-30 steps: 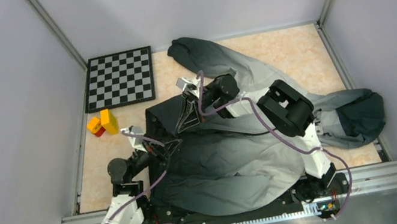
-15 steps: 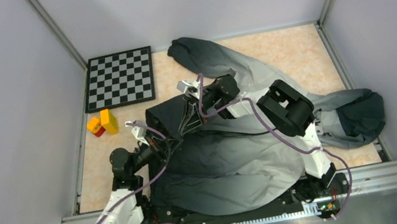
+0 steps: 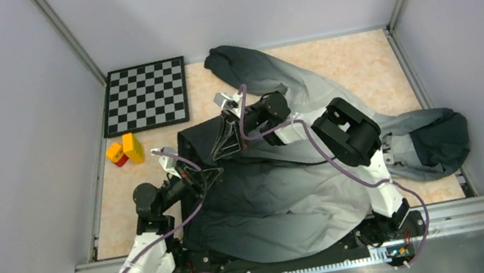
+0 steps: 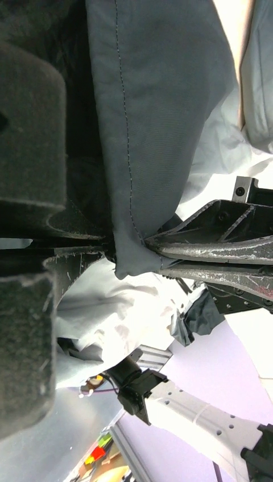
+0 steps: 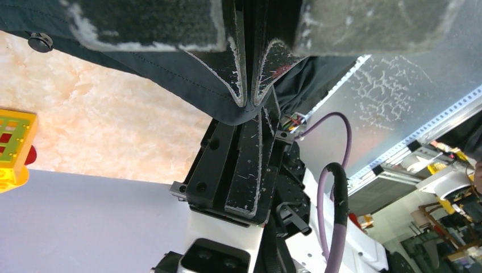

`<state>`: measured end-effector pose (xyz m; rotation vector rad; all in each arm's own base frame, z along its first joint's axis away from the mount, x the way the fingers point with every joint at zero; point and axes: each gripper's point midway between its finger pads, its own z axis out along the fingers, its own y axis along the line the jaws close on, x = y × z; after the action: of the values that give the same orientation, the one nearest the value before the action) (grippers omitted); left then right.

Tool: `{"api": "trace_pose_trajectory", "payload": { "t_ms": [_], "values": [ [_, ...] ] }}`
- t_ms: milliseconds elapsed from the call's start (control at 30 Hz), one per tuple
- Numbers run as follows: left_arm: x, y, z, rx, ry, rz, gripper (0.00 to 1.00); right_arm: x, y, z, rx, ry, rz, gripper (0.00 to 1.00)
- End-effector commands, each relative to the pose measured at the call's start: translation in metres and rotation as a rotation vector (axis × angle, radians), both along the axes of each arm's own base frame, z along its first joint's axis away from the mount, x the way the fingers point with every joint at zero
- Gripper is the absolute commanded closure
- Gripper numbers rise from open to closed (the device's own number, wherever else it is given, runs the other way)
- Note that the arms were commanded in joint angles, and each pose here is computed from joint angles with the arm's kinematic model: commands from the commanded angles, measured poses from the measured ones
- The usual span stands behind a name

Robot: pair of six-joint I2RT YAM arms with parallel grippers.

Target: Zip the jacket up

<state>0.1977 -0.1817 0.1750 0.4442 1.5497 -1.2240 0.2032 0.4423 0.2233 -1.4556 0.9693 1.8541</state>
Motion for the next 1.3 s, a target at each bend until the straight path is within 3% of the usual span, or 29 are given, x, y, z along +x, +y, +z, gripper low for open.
{"api": "trace_pose_trajectory", "payload": {
  "t_ms": [0, 133, 533, 833, 967, 1067, 1267],
  "values": [
    [0.01, 0.006, 0.011, -0.017, -0.026, 0.081, 0.93, -0.006, 0.007, 0.034, 0.207, -0.124, -0.032, 1.0],
    [0.014, 0.013, 0.01, -0.007, -0.02, 0.149, 0.85, 0.002, 0.005, 0.037, 0.215, -0.104, -0.068, 1.0],
    [0.011, 0.03, 0.029, -0.006, -0.074, 0.276, 0.4, 0.013, 0.004, 0.037, 0.227, -0.073, -0.118, 1.0],
    [0.012, 0.05, 0.063, -0.088, -0.063, 0.423, 0.25, 0.017, 0.006, 0.034, 0.223, -0.057, -0.127, 1.0],
    [0.014, 0.057, 0.085, -0.163, -0.055, 0.472, 0.26, 0.017, 0.006, 0.034, 0.222, -0.053, -0.127, 1.0],
    [0.015, 0.055, 0.098, -0.172, -0.078, 0.46, 0.36, 0.017, 0.006, 0.034, 0.222, -0.055, -0.125, 1.0],
    [0.018, 0.04, 0.094, -0.116, -0.044, 0.363, 0.48, 0.017, 0.005, 0.037, 0.225, -0.054, -0.128, 1.0]
  ]
}}
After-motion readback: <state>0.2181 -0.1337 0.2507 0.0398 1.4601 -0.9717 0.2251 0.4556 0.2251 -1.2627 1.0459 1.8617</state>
